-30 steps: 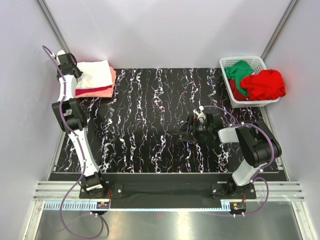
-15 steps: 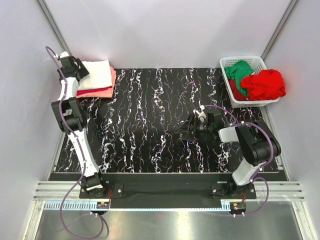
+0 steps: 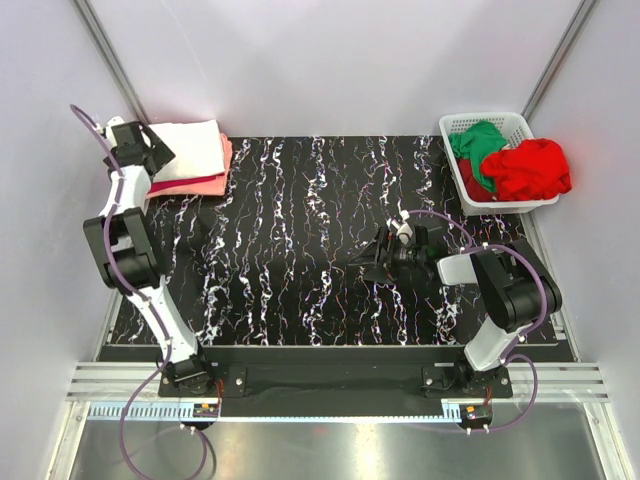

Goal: Fold and stack the t-shirts

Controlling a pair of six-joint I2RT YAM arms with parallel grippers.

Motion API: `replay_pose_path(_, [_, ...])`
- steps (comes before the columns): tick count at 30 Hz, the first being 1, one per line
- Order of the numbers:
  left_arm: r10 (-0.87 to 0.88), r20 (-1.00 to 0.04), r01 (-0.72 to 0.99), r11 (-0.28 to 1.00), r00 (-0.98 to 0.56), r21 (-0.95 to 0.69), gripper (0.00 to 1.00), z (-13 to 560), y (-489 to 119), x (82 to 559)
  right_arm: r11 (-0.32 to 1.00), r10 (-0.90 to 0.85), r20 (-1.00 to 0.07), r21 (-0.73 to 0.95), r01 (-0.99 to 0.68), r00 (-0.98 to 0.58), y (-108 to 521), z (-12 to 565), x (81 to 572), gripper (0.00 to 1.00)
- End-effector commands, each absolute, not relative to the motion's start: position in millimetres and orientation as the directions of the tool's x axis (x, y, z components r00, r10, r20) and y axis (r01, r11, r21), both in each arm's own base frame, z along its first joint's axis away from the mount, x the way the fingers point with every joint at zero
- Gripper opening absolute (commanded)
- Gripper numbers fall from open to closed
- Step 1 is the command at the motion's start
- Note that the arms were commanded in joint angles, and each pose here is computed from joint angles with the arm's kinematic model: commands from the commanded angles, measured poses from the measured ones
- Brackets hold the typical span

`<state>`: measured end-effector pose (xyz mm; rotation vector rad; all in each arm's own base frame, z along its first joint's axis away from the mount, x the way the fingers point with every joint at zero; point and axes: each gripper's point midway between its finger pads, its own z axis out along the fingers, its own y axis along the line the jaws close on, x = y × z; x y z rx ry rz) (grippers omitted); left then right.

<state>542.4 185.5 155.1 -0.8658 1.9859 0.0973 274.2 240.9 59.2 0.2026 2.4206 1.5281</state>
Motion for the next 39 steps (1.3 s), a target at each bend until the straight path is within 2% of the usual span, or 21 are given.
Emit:
replay_pose_path(1, [-0.555,-0.804,-0.637,0.703,-0.213,-0.317,0.99,188.7,194.9,520.2,0.413,0.252,-0.191,0.908,-0.073,-0.949,241.0,68.2,276.7,1.00])
replay_pose_path(8, [-0.640,-0.735,-0.673,0.646,-0.223,-0.359,0.99,164.3,173.3,463.1,0.414,0.253,-0.197,0.907,-0.078,-0.947,240.6,68.8,276.5,1.00])
replay_pose_path(12, [-0.639,-0.718,-0.628,0.685,-0.276,-0.369,0.99,153.1,137.5,427.6,0.417,0.255,-0.198,0.906,-0.078,-0.946,240.7,69.0,276.6,1.00])
replay_pose_path(18, [-0.593,-0.722,-0.525,0.767,-0.358,-0.369,0.99,172.2,79.0,385.6,0.416,0.258,-0.204,0.906,-0.082,-0.944,240.2,70.3,276.9,1.00])
replay_pose_path(22, [-0.553,-0.729,-0.386,0.825,-0.404,-0.412,0.99,200.7,41.4,370.4,0.416,0.256,-0.205,0.905,-0.084,-0.945,240.4,70.6,276.1,1.00])
replay_pose_path(26, [-0.394,-0.757,-0.154,0.916,-0.522,-0.370,0.99,224.0,-22.0,363.0,0.415,0.256,-0.202,0.906,-0.081,-0.945,240.1,70.7,275.8,1.00])
replay_pose_path(30, [-0.231,-0.765,0.084,0.934,-0.601,-0.348,0.99,261.3,-74.9,341.3,0.415,0.259,-0.204,0.906,-0.082,-0.944,239.9,71.5,276.0,1.00])
replay_pose_path(34, [-0.155,-0.849,0.347,0.864,-0.505,-0.364,0.99,318.7,-109.2,307.4,0.417,0.262,-0.204,0.905,-0.080,-0.943,239.3,72.1,275.2,1.00])
replay_pose_path(37, [-0.267,-0.848,0.298,0.853,-0.458,-0.429,0.99,314.7,-106.1,297.9,0.416,0.261,-0.202,0.906,-0.079,-0.944,239.9,72.3,275.0,1.00])
replay_pose_path(39, [-0.247,-0.846,0.298,0.859,-0.474,-0.417,0.99,295.9,-104.5,287.3,0.416,0.261,-0.198,0.906,-0.075,-0.945,239.7,71.5,275.4,1.00])
